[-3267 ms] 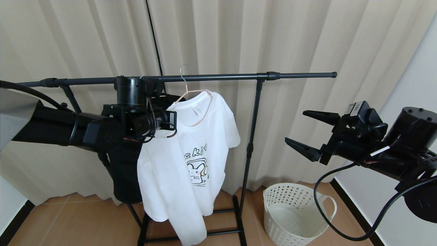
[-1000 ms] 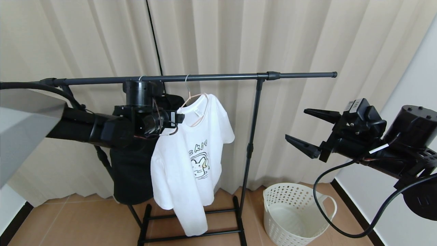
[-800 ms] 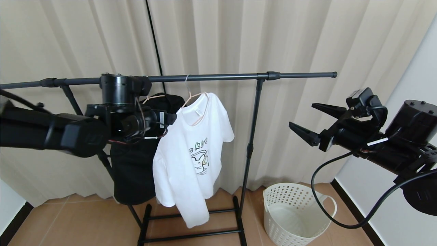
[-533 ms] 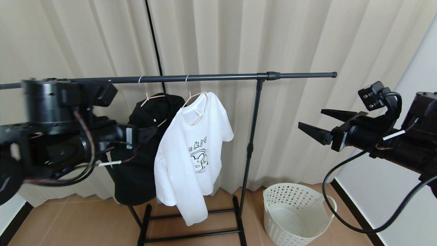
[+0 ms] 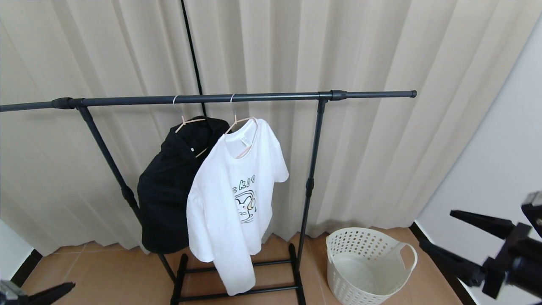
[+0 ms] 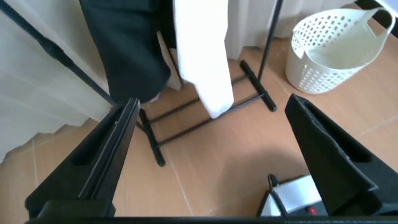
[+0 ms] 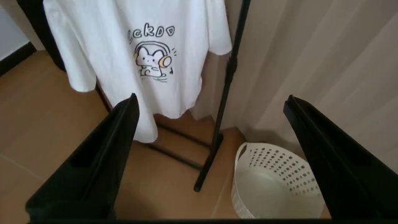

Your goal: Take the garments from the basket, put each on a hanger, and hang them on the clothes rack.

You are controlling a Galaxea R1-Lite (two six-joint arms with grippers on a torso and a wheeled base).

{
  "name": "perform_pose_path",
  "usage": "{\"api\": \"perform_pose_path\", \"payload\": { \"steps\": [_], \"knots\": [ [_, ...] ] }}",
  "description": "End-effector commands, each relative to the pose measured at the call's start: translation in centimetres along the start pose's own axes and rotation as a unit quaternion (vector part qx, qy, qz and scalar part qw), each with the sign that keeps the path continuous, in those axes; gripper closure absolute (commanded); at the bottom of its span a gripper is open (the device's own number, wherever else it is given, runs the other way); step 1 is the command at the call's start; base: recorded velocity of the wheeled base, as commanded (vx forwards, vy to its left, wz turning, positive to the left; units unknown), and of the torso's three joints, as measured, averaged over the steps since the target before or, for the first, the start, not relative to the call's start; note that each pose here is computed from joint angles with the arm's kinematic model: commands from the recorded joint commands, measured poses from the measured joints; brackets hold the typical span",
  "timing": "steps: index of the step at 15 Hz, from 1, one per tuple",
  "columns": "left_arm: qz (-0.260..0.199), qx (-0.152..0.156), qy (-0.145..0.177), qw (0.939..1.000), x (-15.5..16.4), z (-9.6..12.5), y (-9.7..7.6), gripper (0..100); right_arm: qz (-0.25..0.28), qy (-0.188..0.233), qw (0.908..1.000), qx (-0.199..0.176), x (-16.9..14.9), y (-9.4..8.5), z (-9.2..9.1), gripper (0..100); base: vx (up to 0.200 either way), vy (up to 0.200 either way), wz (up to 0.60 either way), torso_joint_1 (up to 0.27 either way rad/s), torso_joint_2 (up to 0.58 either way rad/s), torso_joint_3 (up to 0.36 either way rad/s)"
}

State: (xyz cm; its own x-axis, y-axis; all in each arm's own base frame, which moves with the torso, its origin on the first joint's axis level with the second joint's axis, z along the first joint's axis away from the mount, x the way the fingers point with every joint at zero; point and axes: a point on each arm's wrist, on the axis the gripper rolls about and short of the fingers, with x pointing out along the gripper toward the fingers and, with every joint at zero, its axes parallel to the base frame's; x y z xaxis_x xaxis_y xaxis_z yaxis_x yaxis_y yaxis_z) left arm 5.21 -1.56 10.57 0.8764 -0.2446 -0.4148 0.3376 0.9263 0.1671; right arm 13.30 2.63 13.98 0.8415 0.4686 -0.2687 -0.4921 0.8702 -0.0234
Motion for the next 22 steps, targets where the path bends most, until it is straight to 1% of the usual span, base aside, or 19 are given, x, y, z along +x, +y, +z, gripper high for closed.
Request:
{"api": "perform_pose_path", "payload": {
  "steps": [1,2,3,5,6,7,8,9,10,11,12,13,14,16,17,18,19,21,22],
  "knots": [
    [-0.013,-0.016,-0.018,0.9996,-2.4,-3.2,-0.6,0,-0.005,-0.028,0.9993,-0.023,-4.2,1.9,-2.9,0,0.0,0.0,0.0,0.0,0.0,0.0],
    [-0.024,-0.057,-0.017,0.9979,-2.7,-3.7,-0.7,0,-0.013,-0.006,0.9999,-0.005,-5.2,2.3,-3.9,0,0.0,0.0,0.0,0.0,0.0,0.0],
    [-0.015,-0.065,-0.02,0.9976,-2.7,-3.7,-0.6,0,-0.023,0.002,0.9997,0.003,-5.8,2.5,-4.3,0,0.0,0.0,0.0,0.0,0.0,0.0],
    [0.038,-0.079,-0.056,0.9946,-3.4,-3.9,-0.6,0,-0.036,0.009,0.9993,0.007,-8.2,3.6,-6.2,0,0.0,0.0,0.0,0.0,0.0,0.0],
    [0.078,-0.09,-0.069,0.9905,-3.7,-4.0,-0.6,0,-0.044,0.002,0.999,0.002,-9.4,4.3,-7.3,0,0.0,0.0,0.0,0.0,0.0,0.0],
    [0.105,-0.097,-0.075,0.9869,-3.8,-4.1,-0.6,0,-0.056,0.0,0.9984,0.003,-9.9,4.6,-7.9,0,0.0,0.0,0.0,0.0,0.0,0.0],
    [0.129,-0.099,-0.092,0.9824,-4.1,-4.2,-0.7,0,-0.079,-0.002,0.9969,0.004,-10.3,4.7,-8.3,0,0.0,0.0,0.0,0.0,0.0,0.0],
    [0.142,-0.095,-0.114,0.9788,-4.5,-4.3,-0.9,0,-0.103,-0.005,0.9947,0.002,-10.4,4.6,-8.4,0,0.0,0.0,0.0,0.0,0.0,0.0],
    [0.134,-0.08,-0.162,0.9744,-5.1,-4.7,-1.2,0,-0.133,-0.018,0.9909,-0.003,-10.7,4.7,-8.5,0,0.0,0.0,0.0,0.0,0.0,0.0],
    [0.111,-0.063,-0.213,0.9686,-5.8,-5.1,-1.6,0,-0.154,-0.041,0.9871,-0.007,-11.2,4.8,-8.7,0,0.0,0.0,0.0,0.0,0.0,0.0],
    [0.11,-0.061,-0.224,0.9663,-5.9,-5.2,-1.7,0,-0.169,-0.064,0.9835,-0.013,-11.6,4.9,-8.8,0,0.0,0.0,0.0,0.0,0.0,0.0],
    [0.113,-0.063,-0.224,0.9659,-5.9,-5.2,-1.7,0,-0.188,-0.088,0.9782,-0.018,-12.0,5.1,-9.0,0,0.0,0.0,0.0,0.0,0.0,0.0],
    [0.114,-0.063,-0.224,0.9658,-5.9,-5.2,-1.7,0,-0.192,-0.094,0.9766,-0.019,-12.1,5.1,-9.1,0,0.0,0.0,0.0,0.0,0.0,0.0],
    [0.12,-0.064,-0.223,0.9653,-5.9,-5.2,-1.7,0,-0.232,-0.146,0.9613,-0.029,-12.8,5.7,-9.4,0,0.0,0.0,0.0,0.0,0.0,0.0],
    [0.12,-0.064,-0.223,0.9653,-5.9,-5.2,-1.7,0,-0.232,-0.149,0.9608,-0.027,-12.8,5.6,-9.4,0,0.0,0.0,0.0,0.0,0.0,0.0],
    [0.119,-0.066,-0.223,0.9652,-5.9,-5.2,-1.7,0,-0.23,-0.156,0.9607,-0.006,-12.8,5.6,-9.3,0,0.0,0.0,0.0,0.0,0.0,0.0],
    [0.119,-0.068,-0.224,0.9649,-5.9,-5.2,-1.7,0,-0.227,-0.158,0.961,0.007,-12.8,5.6,-9.3,0,0.0,0.0,0.0,0.0,0.0,0.0],
    [0.116,-0.083,-0.226,0.9636,-5.9,-5.2,-1.7,0,-0.227,-0.157,0.9611,0.007,-12.8,5.6,-9.4,0,0.0,0.0,0.0,0.0,0.0,0.0],
    [0.117,-0.084,-0.226,0.9635,-5.9,-5.2,-1.7,0,-0.227,-0.157,0.9611,0.008,-12.8,5.6,-9.4,0,0.0,0.0,0.0,0.0,0.0,0.0]
  ]
}}
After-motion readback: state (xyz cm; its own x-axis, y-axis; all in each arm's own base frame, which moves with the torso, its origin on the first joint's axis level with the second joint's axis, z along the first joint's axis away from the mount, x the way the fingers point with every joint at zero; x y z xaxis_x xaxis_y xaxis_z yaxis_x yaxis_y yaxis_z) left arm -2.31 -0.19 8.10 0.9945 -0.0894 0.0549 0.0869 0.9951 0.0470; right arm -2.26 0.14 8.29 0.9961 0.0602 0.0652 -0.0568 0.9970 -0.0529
